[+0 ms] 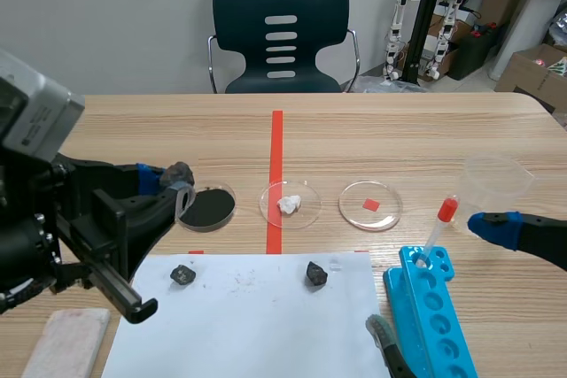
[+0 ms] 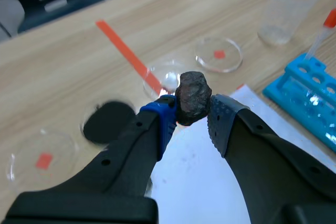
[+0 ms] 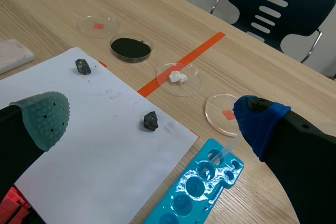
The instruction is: Rub the mineral on the streak plate
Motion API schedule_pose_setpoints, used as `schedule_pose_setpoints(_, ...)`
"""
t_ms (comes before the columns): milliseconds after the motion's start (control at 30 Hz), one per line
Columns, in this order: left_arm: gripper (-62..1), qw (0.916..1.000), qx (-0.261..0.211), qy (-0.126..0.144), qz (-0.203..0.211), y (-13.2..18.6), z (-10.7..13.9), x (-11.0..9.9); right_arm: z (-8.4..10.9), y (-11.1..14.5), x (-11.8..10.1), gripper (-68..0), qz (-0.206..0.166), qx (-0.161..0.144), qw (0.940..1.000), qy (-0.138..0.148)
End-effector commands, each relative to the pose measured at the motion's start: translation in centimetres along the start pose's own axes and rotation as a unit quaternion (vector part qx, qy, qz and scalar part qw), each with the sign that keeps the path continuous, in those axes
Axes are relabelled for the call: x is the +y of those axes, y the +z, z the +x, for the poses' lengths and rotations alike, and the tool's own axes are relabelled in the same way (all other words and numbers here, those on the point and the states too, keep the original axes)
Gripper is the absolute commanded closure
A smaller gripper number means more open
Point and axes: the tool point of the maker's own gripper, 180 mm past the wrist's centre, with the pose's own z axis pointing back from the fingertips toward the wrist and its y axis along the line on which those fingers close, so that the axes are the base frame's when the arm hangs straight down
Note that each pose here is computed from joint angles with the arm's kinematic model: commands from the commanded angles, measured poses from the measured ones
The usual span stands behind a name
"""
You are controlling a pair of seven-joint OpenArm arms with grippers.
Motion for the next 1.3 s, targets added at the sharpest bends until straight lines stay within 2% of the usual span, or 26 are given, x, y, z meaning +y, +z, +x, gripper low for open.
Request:
schedule_pose_setpoints(0, -13.2, 0.9998, 0.014, 0.009, 0.009, 0.0, -0.4, 0.2, 1.3, -0.3, -0.5, -67.9, -0.007, -0.022, 0.9997, 0.004)
schedule_pose_setpoints(100, -13.2, 0.9955, 0.083, 0.019, 0.043, 0.3, -2.9, 1.4, 1.3, -0.3, -0.5, -67.9, -0.007, -0.022, 0.9997, 0.004)
schedule_pose_setpoints(167, -13.2, 0.9878, 0.131, 0.037, 0.075, 0.8, -4.6, 2.4, 1.3, -0.3, -0.5, -67.9, -0.007, -0.022, 0.9997, 0.004)
schedule_pose_setpoints(233, -13.2, 0.9768, 0.172, 0.059, 0.114, 1.5, -6.2, 3.5, 1.3, -0.3, -0.5, -67.9, -0.007, -0.023, 0.9997, 0.004)
schedule_pose_setpoints(333, -13.2, 0.9565, 0.223, 0.089, 0.166, 2.5, -8.2, 5.1, 1.3, -0.3, -0.5, -67.9, -0.007, -0.023, 0.9997, 0.004)
schedule_pose_setpoints(433, -13.2, 0.9324, 0.277, 0.121, 0.198, 3.6, -10.1, 5.9, 1.3, -0.3, -0.5, -67.9, -0.007, -0.022, 0.9997, 0.004)
schedule_pose_setpoints(533, -13.2, 0.908, 0.324, 0.154, 0.217, 4.8, -11.6, 6.2, 1.3, -0.3, -0.5, -67.9, -0.007, -0.022, 0.9997, 0.005)
schedule_pose_setpoints(767, -13.2, 0.8644, 0.389, 0.202, 0.246, 6.4, -13.0, 7.1, 1.3, -0.3, -0.5, -67.9, -0.007, -0.022, 0.9997, 0.004)
schedule_pose_setpoints(833, -13.2, 0.8581, 0.399, 0.21, 0.246, 6.5, -13.2, 7.1, 1.3, -0.3, -0.5, -67.9, -0.007, -0.022, 0.9997, 0.004)
schedule_pose_setpoints(1000, -13.2, 0.852, 0.402, 0.232, 0.242, 6.1, -13.7, 7.6, 1.3, -0.3, -0.5, -67.9, -0.007, -0.022, 0.9997, 0.004)
schedule_pose_setpoints(1100, -13.2, 0.8482, 0.407, 0.236, 0.244, 6.1, -14.0, 8.0, 1.3, -0.3, -0.5, -67.9, -0.007, -0.022, 0.9997, 0.004)
schedule_pose_setpoints(1267, -13.2, 0.8526, 0.404, 0.236, 0.233, 5.2, -13.6, 8.4, 1.3, -0.3, -0.5, -67.9, -0.007, -0.022, 0.9997, 0.004)
